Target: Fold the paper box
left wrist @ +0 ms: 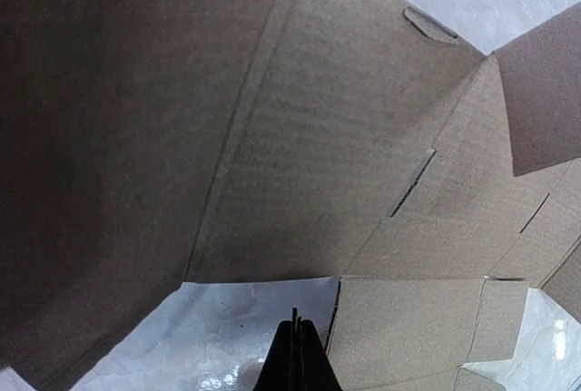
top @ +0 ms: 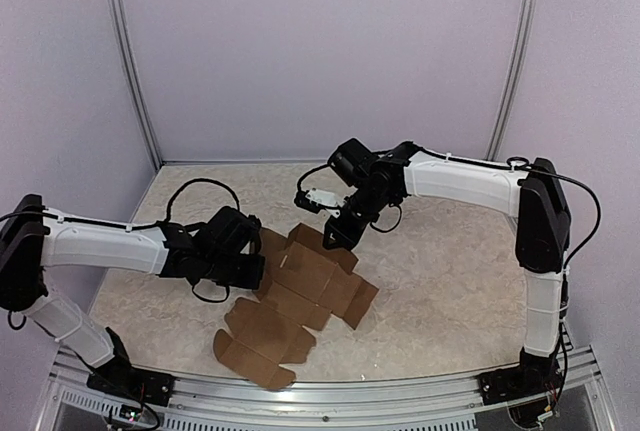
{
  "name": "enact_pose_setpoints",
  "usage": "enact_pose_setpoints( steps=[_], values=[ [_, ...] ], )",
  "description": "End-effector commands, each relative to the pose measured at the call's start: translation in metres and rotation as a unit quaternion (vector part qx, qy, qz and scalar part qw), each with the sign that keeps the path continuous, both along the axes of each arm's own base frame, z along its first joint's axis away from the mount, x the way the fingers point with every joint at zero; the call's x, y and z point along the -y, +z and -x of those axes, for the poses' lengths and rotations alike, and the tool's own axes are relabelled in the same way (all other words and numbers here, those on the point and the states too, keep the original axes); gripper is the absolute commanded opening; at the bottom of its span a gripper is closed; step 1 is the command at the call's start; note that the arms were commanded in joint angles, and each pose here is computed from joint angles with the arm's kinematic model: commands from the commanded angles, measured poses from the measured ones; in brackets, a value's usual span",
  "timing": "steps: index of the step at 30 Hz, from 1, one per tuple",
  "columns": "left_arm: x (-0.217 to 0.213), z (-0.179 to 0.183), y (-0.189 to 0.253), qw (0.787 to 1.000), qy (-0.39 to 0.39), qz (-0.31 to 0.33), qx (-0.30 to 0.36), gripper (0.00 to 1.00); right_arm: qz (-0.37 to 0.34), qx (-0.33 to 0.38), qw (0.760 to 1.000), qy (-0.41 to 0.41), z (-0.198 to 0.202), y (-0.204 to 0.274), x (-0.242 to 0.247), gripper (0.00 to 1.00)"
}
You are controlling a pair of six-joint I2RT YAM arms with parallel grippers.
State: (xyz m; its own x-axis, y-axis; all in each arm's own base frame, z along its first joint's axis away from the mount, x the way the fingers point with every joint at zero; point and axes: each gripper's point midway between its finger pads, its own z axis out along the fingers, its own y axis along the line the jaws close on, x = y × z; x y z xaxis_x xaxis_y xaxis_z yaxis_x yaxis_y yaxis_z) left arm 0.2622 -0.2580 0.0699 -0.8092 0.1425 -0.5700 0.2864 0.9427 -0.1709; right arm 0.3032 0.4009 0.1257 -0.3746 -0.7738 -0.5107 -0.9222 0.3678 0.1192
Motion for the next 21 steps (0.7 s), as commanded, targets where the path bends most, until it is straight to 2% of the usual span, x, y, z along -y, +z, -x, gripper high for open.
enact_pose_setpoints(
  steps=[1, 11, 21],
  values=[
    [0.008, 0.006, 0.000, 1.000, -0.019, 0.000, -0.012, 0.01, 0.003, 0.001, 1.000, -0.015, -0.008, -0.010, 0.002, 0.00],
    [0.028, 0.017, -0.003, 0.999, -0.044, 0.014, -0.023, 0.00, 0.007, 0.012, 1.000, -0.023, -0.011, -0.011, 0.005, 0.00],
    [0.038, 0.032, -0.029, 0.997, -0.055, 0.002, -0.048, 0.00, 0.009, 0.019, 0.999, -0.033, -0.015, -0.016, 0.007, 0.00]
  ],
)
